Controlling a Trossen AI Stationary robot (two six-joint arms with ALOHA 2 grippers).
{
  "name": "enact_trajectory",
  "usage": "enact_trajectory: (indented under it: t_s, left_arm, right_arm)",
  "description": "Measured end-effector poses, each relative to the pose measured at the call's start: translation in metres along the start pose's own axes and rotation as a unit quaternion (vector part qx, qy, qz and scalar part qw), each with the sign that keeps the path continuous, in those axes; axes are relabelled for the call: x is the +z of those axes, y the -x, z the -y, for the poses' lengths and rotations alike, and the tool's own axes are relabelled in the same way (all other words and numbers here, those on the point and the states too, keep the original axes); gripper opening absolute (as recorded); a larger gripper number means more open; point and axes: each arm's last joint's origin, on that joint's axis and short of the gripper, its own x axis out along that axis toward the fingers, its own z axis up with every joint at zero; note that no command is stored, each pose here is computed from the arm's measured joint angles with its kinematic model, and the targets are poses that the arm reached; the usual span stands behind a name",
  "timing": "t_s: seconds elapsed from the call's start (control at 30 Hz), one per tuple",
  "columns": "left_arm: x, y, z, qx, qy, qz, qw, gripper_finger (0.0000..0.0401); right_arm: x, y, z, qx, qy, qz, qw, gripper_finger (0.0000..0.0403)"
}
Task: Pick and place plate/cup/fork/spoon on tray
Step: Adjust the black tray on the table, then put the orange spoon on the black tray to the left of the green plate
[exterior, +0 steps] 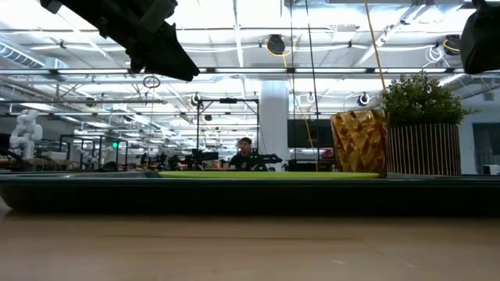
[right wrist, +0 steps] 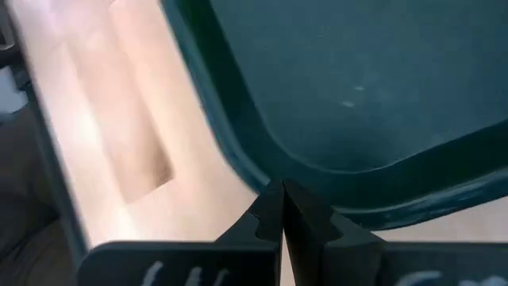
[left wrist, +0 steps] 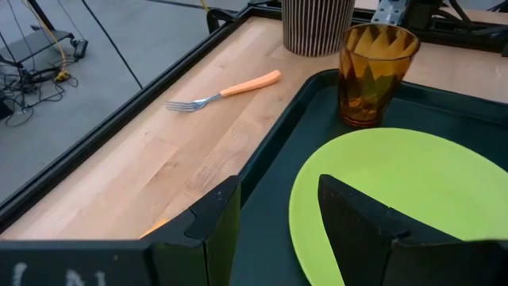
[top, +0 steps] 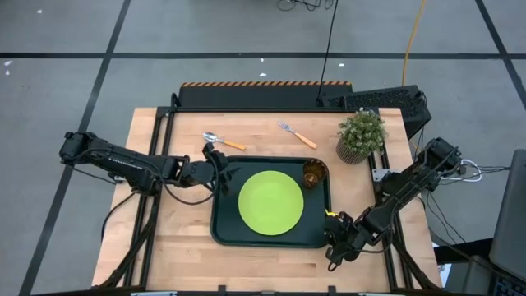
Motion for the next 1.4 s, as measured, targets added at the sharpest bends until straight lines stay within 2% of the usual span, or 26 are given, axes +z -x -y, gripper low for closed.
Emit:
enact_trajectory:
  t_s: [0.2,0.3,0.4,0.5,0.6,0.73,0.87,0.93,1.0,1.2,1.33,1.4]
  left_arm:
    - [0.001,-0.001,-0.002,0.01,-0.005,0.004,1.0,0.0175]
    - [0.002,-0.002,-0.003,0.013,-0.002,0.006,1.0,0.0175]
    - [0.005,-0.002,-0.003,0.012,-0.006,0.02,1.0,0.0175]
    - [0.007,-0.004,-0.007,0.022,-0.036,0.027,0.999,0.0175]
    - [0.008,-0.008,-0.014,0.039,-0.032,0.021,0.998,0.0175]
    - [0.006,-0.012,-0.024,0.066,-0.03,0.003,0.997,0.0175]
    - [0.004,-0.013,-0.026,0.062,-0.003,-0.008,0.998,0.0175]
    - [0.004,-0.012,-0.024,0.058,0.017,-0.005,0.998,0.0175]
    - [0.005,-0.012,-0.024,0.056,0.042,0.001,0.998,0.0175]
    - [0.009,-0.012,-0.023,0.046,0.087,0.022,0.995,0.0175]
    - [0.015,-0.013,-0.022,0.003,0.082,0.035,0.996,0.0175]
    - [0.02,-0.014,-0.025,0.001,0.087,0.044,0.995,0.0175]
  right_arm:
    - [0.001,0.007,-0.002,0.016,0.011,0.002,1.0,0.0]
    - [0.005,0.017,-0.002,0.027,0.026,0.027,0.999,0.0]
    - [0.011,0.034,-0.003,0.045,0.053,0.078,0.995,0.0]
    - [0.019,0.056,-0.003,0.053,0.101,0.162,0.98,0.0]
    - [0.029,0.079,-0.004,0.049,0.169,0.271,0.946,0.0]
    - [0.041,0.109,-0.014,0.021,0.276,0.407,0.87,0.0]
    - [0.049,0.128,-0.025,0.001,0.374,0.482,0.793,0.0]
    - [0.051,0.132,-0.028,-0.012,0.4,0.5,0.768,0.0]
    - [0.054,0.134,-0.028,-0.023,0.412,0.509,0.755,0.0]
    - [0.063,0.134,-0.026,-0.05,0.419,0.516,0.745,0.0]
    - [0.07,0.135,-0.023,-0.088,0.442,0.521,0.725,0.0]
    - [0.075,0.137,-0.022,-0.102,0.446,0.528,0.716,0.0]
